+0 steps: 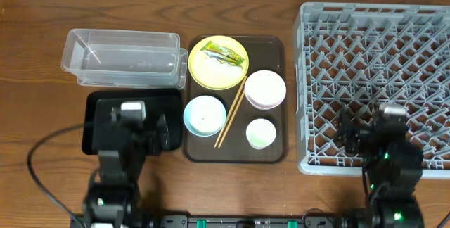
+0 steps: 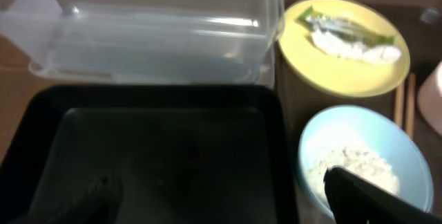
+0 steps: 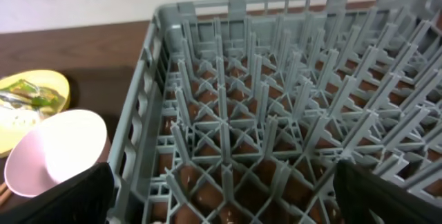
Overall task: Sort waste into correct bins and load items into the dishwasher rack
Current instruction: 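Reach the left gripper to the yellow plate and grasp the snack wrapper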
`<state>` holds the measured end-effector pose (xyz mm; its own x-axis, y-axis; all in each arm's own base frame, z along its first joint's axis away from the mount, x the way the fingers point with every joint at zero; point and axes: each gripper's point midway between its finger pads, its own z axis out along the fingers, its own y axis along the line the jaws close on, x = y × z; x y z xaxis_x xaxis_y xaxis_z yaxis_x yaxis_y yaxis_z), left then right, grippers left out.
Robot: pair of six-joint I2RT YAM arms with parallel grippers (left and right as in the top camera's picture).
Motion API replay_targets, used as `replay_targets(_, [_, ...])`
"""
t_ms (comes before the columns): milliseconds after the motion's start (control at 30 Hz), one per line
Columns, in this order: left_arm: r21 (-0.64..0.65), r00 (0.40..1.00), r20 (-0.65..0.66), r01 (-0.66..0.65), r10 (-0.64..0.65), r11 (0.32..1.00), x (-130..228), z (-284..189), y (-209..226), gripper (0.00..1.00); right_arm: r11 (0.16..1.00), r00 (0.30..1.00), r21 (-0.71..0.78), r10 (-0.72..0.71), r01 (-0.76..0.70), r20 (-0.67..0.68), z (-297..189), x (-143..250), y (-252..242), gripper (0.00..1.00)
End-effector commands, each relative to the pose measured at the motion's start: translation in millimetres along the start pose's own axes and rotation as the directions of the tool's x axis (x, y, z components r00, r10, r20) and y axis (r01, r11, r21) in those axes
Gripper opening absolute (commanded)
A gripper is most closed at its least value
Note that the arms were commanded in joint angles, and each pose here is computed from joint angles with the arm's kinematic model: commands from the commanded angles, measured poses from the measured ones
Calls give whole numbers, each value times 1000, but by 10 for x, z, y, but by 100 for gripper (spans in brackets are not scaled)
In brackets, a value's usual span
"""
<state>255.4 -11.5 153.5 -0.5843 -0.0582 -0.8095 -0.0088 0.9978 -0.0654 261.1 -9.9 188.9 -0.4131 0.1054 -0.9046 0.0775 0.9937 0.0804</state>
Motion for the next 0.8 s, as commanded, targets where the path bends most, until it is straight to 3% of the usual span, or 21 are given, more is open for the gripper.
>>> replay_targets(0, [49, 997, -77, 7, -3, 999, -244, -41, -113, 95, 1000, 997, 12, -3, 4, -72, 53, -103, 18, 99])
replay_targets(167, [28, 949, -315, 15, -5, 1000, -238, -61, -117, 95, 1000, 977, 20, -4, 8, -213, 140, -88, 27, 99])
replay_targets(333, [27, 898, -439, 31, -16, 999, -184, -59, -142, 95, 1000, 963, 20, -2, 7, -268, 201, -88, 38, 99])
replay_targets(500, [126, 910, -415, 75, -16, 989, -270, 9, -333, 95, 1000, 966, -4, 1, -2, -260, 197, -112, 83, 99])
replay_targets(633, [153, 933, -335, 195, -135, 969, -535, 117, -460, 91, 1000, 968, -6, 0, -2, -252, 202, -132, 87, 99])
replay_targets(767, [196, 954, -258, 207, -153, 959, -778, 252, -610, 88, 1000, 969, -7, 1, -2, -249, 205, -140, 88, 99])
